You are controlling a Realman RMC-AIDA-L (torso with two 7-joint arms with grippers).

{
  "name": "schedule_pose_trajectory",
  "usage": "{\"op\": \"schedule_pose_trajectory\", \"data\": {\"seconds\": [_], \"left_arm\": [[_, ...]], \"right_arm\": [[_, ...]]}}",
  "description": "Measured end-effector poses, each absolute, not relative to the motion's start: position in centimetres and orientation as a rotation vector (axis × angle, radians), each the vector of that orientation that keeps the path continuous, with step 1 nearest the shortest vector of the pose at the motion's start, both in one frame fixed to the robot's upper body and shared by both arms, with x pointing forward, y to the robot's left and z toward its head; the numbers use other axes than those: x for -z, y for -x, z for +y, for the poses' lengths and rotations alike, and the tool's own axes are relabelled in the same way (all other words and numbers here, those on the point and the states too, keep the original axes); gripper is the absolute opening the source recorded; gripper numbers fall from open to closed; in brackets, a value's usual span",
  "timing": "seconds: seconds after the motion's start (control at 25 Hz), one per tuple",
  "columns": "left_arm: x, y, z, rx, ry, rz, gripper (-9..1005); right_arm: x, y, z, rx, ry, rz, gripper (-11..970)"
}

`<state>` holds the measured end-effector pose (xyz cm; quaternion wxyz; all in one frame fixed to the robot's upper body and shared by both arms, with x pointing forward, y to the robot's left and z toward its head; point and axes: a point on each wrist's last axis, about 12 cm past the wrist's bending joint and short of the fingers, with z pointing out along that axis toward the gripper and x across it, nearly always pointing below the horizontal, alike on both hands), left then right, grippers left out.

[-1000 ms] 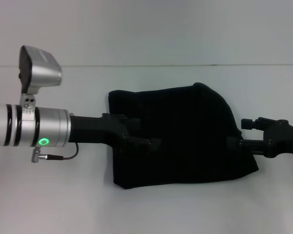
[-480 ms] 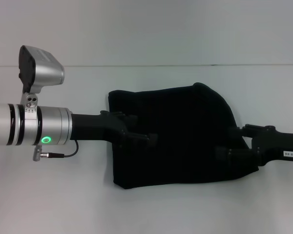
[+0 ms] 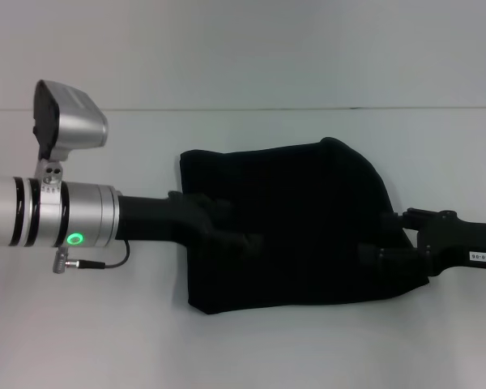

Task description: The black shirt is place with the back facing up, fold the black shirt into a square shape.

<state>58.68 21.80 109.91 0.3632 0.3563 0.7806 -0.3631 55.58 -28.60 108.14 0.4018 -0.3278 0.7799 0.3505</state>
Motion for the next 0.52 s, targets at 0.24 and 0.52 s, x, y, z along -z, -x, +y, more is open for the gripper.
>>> {"op": "schedule_pose_trajectory", "data": {"seconds": [0.24, 0.52], "left_arm": [[-109.91, -58.26, 21.5, 0.947, -0.991, 1.999, 952], [-109.87, -58.24, 21.56, 0.951, -0.98, 2.004, 952]], "right_arm": [[-108.25, -55.81, -28.7, -0.877, 0.812, 1.973, 915], [-108.29, -55.96, -28.58, -0.874, 0.809, 1.971, 915]]}}
